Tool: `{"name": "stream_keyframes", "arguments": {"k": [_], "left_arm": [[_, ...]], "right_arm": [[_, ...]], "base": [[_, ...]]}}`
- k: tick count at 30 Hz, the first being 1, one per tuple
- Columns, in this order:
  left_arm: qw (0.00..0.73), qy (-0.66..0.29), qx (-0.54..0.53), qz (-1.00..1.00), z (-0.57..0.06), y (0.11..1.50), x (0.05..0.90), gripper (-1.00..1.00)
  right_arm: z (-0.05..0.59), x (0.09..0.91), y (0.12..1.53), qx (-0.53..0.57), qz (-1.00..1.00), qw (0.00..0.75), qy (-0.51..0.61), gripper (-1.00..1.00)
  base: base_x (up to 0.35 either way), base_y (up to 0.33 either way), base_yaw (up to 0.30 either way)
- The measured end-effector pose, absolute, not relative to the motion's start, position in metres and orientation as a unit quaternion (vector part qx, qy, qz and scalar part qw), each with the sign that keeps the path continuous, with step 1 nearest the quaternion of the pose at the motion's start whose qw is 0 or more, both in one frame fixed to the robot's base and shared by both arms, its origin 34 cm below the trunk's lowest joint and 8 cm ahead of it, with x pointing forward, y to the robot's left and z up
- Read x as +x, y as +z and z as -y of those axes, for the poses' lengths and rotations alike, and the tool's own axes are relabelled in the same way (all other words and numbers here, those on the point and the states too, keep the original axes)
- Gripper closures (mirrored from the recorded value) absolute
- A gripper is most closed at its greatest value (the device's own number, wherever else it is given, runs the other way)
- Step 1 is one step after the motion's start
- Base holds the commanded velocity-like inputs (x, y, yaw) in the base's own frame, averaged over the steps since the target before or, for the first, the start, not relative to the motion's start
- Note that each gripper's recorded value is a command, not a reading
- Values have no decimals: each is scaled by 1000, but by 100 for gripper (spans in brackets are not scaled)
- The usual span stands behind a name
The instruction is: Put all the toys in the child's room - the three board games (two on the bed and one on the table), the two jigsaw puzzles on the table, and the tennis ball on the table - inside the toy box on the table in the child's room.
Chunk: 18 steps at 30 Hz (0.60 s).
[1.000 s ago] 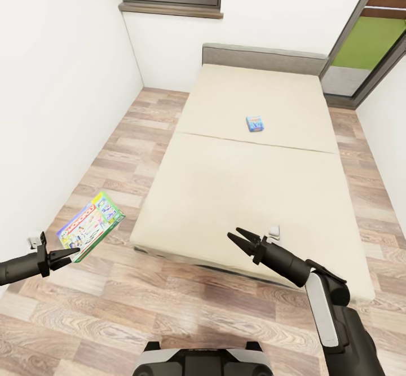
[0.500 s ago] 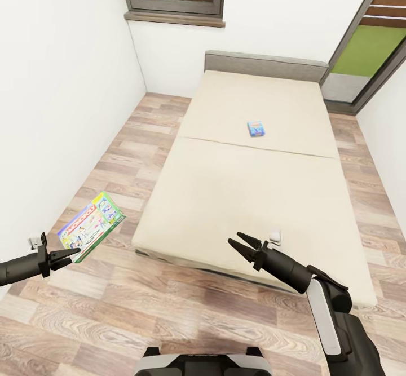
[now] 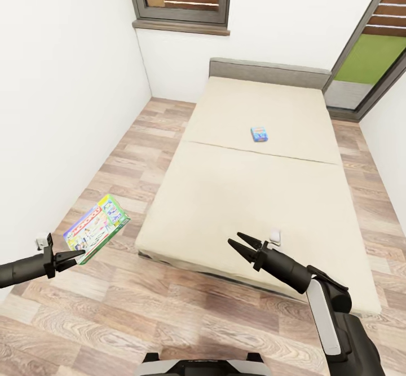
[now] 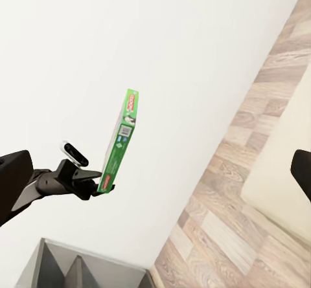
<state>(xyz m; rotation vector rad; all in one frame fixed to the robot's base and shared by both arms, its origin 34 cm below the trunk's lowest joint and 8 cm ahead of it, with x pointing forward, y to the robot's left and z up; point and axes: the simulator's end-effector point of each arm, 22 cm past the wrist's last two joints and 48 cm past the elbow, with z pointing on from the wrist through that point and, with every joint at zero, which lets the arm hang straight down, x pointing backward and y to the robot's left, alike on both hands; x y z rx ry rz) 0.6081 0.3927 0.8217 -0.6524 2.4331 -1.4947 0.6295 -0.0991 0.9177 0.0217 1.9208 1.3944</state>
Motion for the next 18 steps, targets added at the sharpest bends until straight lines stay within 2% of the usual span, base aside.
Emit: {"name": "stream_keyframes", "arguments": {"k": [18], "left_arm": [[119, -515, -210, -823, -386, 835, 613, 100]], "right_arm": [[100, 632, 934, 3, -742, 387, 547, -100]], "base": [[0, 0, 18]]}}
